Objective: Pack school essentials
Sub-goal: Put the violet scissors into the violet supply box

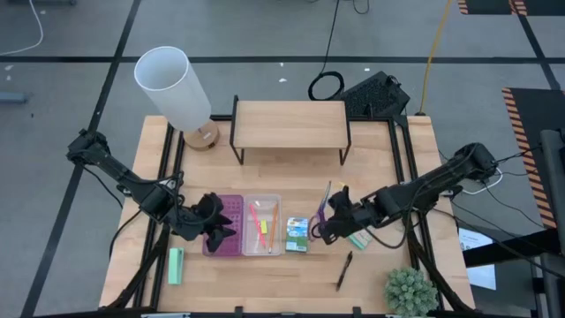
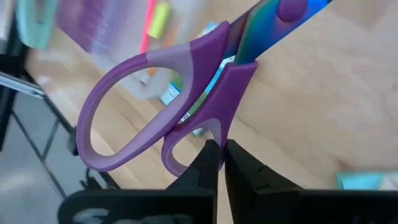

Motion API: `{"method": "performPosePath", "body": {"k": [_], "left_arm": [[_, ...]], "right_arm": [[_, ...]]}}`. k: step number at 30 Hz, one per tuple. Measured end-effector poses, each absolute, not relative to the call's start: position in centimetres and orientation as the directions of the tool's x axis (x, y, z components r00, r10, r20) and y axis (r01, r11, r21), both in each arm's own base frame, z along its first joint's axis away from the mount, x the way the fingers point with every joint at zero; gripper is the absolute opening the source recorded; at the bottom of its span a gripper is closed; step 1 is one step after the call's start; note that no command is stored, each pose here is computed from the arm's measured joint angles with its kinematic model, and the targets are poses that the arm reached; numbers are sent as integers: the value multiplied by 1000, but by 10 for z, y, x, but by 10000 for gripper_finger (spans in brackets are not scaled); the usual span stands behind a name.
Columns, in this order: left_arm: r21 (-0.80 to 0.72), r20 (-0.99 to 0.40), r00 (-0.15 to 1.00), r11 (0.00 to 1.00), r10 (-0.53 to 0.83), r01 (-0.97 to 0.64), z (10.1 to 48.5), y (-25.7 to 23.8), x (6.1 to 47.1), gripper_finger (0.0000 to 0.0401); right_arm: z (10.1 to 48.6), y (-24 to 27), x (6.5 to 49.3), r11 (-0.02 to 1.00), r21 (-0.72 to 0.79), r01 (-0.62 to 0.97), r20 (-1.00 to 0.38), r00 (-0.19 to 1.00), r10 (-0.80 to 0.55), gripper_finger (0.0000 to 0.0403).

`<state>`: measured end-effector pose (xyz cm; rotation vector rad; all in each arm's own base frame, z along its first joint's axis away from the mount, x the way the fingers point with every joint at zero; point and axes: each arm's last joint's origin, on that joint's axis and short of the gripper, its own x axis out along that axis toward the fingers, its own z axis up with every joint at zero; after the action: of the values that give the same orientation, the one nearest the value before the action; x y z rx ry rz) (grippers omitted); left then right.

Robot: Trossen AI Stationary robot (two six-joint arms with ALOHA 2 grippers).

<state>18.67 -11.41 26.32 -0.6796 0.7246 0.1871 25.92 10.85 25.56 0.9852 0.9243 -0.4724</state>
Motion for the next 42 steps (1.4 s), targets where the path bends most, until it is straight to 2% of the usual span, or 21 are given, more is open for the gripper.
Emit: {"method": "performPosePath", "body": {"k": [6, 14, 18, 23, 26, 31, 36, 42], "left_arm": [[-571, -617, 781, 738, -95, -360, 268, -117, 191, 207], [-682, -392, 907, 709, -150, -178, 291, -124, 203, 213], [-656, -288, 949, 748, -128, -98, 301, -123, 208, 257], [-592, -244, 969, 797, -41, -116, 306, -114, 214, 335], [-544, -220, 975, 828, 11, -132, 318, -108, 224, 354], [-472, -260, 962, 859, 80, -198, 336, -103, 252, 348], [-422, -373, 915, 849, 157, -318, 336, -98, 280, 325], [-390, -356, 906, 844, 230, -367, 343, -94, 308, 297]], "right_arm": [[284, 97, 275, 555, 529, 642, -776, 630, 12, 2], [309, 79, 287, 615, 509, 603, -693, 711, -123, 2], [318, 76, 296, 664, 513, 545, -600, 780, -177, 2], [316, 73, 305, 687, 502, 526, -564, 801, -201, 2], [314, 72, 310, 700, 492, 517, -556, 806, -205, 2], [307, 68, 317, 725, 454, 518, -562, 798, -218, 2], [307, 64, 319, 741, 431, 515, -559, 797, -228, 2], [307, 58, 320, 754, 402, 520, -563, 790, -244, 2]]}}
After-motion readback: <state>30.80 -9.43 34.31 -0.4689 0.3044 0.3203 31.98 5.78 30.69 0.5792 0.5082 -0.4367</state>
